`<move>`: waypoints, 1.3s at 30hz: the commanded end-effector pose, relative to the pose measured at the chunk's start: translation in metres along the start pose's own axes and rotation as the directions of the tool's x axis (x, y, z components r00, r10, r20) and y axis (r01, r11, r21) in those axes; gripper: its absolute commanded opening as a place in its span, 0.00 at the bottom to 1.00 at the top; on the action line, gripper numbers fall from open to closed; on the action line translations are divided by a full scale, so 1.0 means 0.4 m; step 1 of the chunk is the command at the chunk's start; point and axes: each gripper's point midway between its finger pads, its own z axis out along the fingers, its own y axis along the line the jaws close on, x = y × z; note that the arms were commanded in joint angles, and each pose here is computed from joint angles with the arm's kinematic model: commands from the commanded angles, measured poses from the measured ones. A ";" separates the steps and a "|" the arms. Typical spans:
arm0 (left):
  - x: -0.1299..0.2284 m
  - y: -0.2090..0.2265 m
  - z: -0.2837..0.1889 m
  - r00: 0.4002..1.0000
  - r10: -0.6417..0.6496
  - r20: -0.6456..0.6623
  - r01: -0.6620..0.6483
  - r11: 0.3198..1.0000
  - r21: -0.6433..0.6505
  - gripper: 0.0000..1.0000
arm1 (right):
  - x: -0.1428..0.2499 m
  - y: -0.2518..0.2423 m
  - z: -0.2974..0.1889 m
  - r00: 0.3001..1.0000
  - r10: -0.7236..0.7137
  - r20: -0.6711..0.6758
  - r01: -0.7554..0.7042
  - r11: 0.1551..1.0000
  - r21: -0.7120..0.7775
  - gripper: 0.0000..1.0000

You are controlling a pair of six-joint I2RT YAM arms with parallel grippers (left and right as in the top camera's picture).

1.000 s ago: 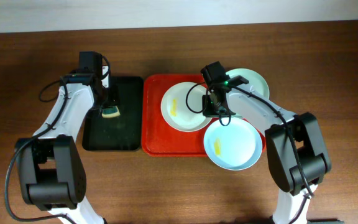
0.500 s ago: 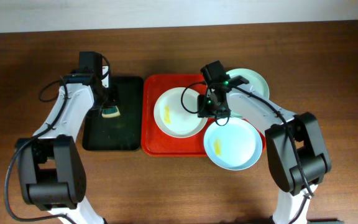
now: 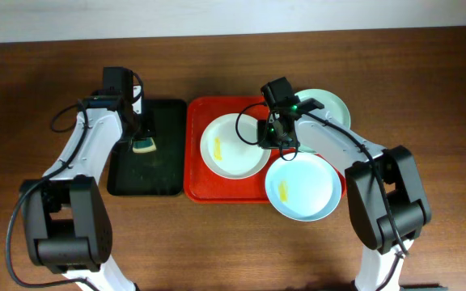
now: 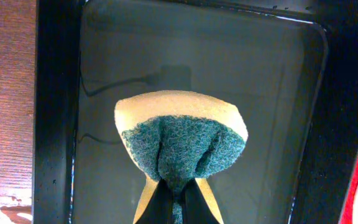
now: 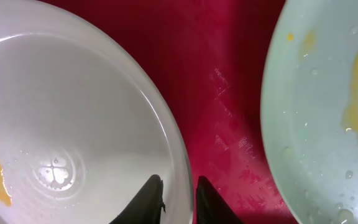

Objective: Clean dirty plates on tray and stack at the side
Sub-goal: 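Grasp the white plate rim with the right gripper and hold it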

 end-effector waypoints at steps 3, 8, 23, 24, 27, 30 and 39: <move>0.002 -0.003 0.002 1.000 0.017 -0.001 -0.017 1.000 0.005 0.00 | -0.007 0.001 0.000 1.000 -0.004 0.010 0.004 1.000 0.012 0.20; 0.002 -0.003 0.002 1.000 0.017 -0.001 -0.017 1.000 0.005 0.00 | -0.007 0.001 0.001 1.000 -0.004 0.010 0.003 1.000 0.013 0.20; 0.002 -0.003 0.002 1.000 0.017 -0.001 -0.017 1.000 0.005 0.00 | 0.005 -0.023 0.007 1.000 -0.002 0.003 0.002 0.998 0.059 0.17; 0.002 -0.003 0.002 1.000 0.017 -0.001 -0.017 1.000 0.005 0.00 | 0.008 -0.024 0.007 1.000 -0.002 -0.002 0.002 0.998 0.061 0.17; 0.002 -0.003 0.002 1.000 0.017 -0.001 -0.017 1.000 0.005 0.00 | 0.010 -0.026 0.007 1.000 -0.001 -0.005 0.002 0.998 0.063 0.17; 0.002 -0.003 0.002 1.000 0.017 -0.001 -0.017 1.000 0.005 0.00 | 0.010 -0.026 0.007 1.000 -0.001 -0.006 0.002 0.998 0.062 0.17; 0.002 -0.003 0.002 1.000 0.017 -0.001 -0.017 1.000 0.005 0.00 | 0.010 -0.026 0.008 1.000 -0.002 -0.005 0.002 0.998 0.063 0.17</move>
